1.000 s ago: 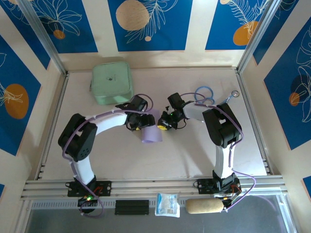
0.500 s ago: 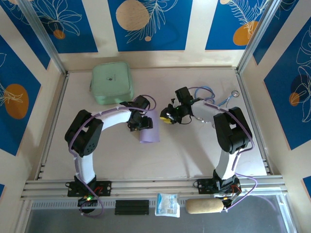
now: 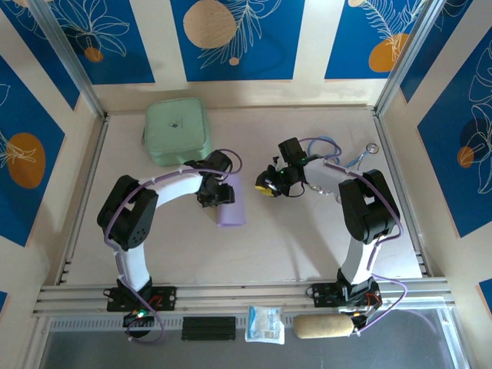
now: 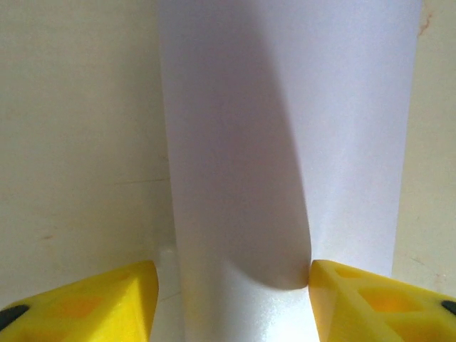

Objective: Fold a paper plane with a square sheet of paper (pick it up from the middle)
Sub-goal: First fold the square sheet of paper in half at the center of the table, then hold the square sheet of paper at the center of the table.

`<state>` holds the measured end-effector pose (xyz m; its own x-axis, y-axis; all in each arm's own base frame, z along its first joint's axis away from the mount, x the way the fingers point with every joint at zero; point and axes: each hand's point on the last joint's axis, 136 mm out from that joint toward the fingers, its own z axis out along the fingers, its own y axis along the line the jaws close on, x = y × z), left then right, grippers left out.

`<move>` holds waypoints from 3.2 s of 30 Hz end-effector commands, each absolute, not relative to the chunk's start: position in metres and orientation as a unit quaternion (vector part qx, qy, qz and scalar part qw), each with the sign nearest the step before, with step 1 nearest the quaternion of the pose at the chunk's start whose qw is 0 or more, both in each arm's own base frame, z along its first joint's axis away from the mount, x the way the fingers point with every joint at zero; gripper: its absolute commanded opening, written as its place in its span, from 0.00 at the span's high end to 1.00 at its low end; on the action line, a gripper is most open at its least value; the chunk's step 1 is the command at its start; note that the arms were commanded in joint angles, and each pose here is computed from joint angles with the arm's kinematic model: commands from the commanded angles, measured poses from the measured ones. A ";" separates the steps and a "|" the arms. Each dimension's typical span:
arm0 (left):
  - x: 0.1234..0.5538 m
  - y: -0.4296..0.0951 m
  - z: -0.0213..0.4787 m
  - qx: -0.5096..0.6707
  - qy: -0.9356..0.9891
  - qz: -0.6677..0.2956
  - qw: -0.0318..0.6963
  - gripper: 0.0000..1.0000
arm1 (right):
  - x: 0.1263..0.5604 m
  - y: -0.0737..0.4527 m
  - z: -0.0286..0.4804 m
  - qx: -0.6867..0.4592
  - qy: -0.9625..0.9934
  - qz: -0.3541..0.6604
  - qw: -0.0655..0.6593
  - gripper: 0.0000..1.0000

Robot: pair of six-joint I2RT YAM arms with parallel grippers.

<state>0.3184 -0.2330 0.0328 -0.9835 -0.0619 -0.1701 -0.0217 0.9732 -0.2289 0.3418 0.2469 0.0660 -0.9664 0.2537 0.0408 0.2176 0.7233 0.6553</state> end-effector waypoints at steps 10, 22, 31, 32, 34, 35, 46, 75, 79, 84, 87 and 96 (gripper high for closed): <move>0.314 -0.221 0.030 0.010 0.992 -0.100 0.074 0.52 | 0.333 0.244 0.062 0.125 0.932 0.340 0.012 0.70; 0.310 -0.223 0.023 0.045 0.992 -0.104 0.052 0.51 | 0.331 0.246 0.059 0.122 0.933 0.338 0.008 0.70; 0.311 -0.219 0.017 0.020 0.994 -0.095 0.048 0.51 | 0.329 0.248 0.058 0.119 0.933 0.338 0.006 0.70; 0.311 -0.220 0.016 0.014 0.994 -0.095 0.048 0.50 | 0.330 0.248 0.058 0.120 0.933 0.339 0.005 0.70; 0.312 -0.220 0.015 0.005 0.994 -0.096 0.050 0.49 | 0.329 0.247 0.057 0.121 0.933 0.338 0.004 0.70; 0.312 -0.219 0.014 0.004 0.994 -0.094 0.049 0.49 | 0.329 0.248 0.057 0.121 0.933 0.339 0.004 0.70; 0.309 -0.209 0.006 -0.021 0.996 -0.072 0.042 0.49 | 0.329 0.249 0.056 0.120 0.933 0.340 0.001 0.71; 0.299 -0.209 -0.013 -0.035 0.997 -0.071 0.009 0.47 | 0.317 0.291 0.056 0.067 0.924 0.376 -0.019 0.70; 0.298 -0.209 -0.015 -0.032 0.997 -0.072 0.006 0.47 | 0.316 0.301 0.055 0.059 0.924 0.378 -0.023 0.70; 0.296 -0.210 -0.017 -0.025 0.997 -0.073 0.001 0.47 | 0.316 0.312 0.051 0.050 0.924 0.378 -0.027 0.71; 0.294 -0.211 -0.019 -0.018 0.997 -0.076 -0.003 0.46 | 0.318 0.315 0.050 0.049 0.924 0.378 -0.024 0.71; 0.293 -0.215 -0.024 -0.009 0.996 -0.085 -0.007 0.46 | 0.322 0.322 0.049 0.042 0.924 0.380 -0.025 0.72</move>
